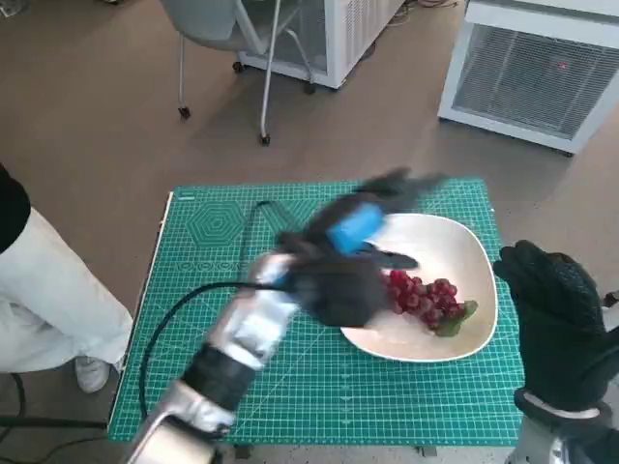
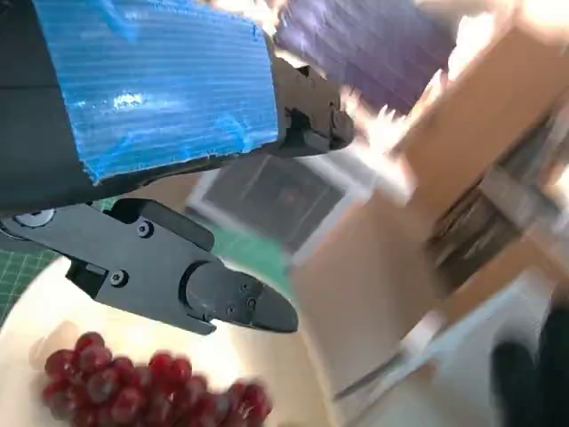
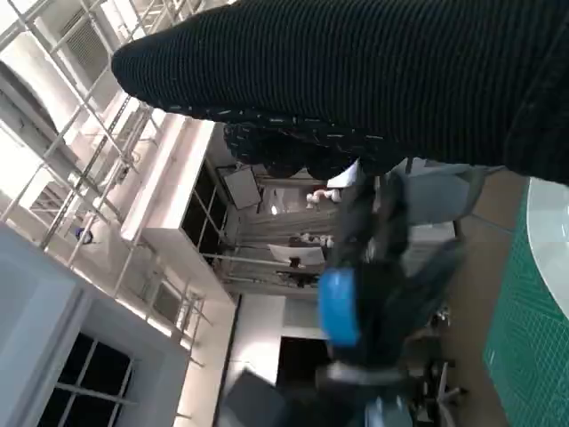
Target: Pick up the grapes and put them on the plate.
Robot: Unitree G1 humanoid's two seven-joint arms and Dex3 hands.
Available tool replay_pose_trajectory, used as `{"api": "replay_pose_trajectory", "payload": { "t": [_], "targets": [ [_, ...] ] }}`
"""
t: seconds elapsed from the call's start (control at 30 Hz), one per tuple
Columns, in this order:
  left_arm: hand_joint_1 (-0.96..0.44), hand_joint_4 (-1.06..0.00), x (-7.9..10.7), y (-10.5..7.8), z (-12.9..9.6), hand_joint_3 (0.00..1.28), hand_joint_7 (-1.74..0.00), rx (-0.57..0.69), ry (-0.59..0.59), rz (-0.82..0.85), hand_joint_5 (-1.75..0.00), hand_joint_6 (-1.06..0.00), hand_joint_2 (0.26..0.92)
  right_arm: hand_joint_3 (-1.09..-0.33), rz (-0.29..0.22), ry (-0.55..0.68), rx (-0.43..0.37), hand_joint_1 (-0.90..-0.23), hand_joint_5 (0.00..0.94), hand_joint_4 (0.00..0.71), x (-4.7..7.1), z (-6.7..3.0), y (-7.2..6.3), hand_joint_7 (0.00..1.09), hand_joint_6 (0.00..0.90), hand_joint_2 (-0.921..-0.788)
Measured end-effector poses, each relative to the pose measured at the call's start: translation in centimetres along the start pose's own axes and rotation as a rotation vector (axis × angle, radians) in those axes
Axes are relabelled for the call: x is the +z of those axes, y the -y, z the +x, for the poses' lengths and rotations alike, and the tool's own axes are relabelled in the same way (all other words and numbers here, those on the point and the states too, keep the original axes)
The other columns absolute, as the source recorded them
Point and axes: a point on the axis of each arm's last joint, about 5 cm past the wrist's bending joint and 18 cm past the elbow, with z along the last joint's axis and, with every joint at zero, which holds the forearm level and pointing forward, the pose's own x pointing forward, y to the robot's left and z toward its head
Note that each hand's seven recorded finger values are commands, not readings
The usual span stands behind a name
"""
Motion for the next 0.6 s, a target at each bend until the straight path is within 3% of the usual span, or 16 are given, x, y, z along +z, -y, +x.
{"api": "replay_pose_trajectory", "payload": {
  "t": [0.33, 0.6],
  "targets": [
    [-0.54, -0.16, -4.4, -1.2, -5.3, 0.17, 0.00, 0.149, 0.084, -0.376, -0.01, -0.25, 0.921, -0.509, 0.007, -0.002, 0.007, -0.376, 0.479, 0.471, -0.2, 0.28, -0.3, 0.84, 0.274, -0.921],
    [-0.52, -0.18, -6.1, -1.1, -8.4, 0.17, -0.02, 0.177, 0.125, -0.576, -0.01, -0.28, 0.921, -0.507, 0.010, -0.003, 0.013, -0.380, 0.479, 0.472, -0.2, 0.67, -0.5, 0.84, 0.275, -0.921]
  ]
}}
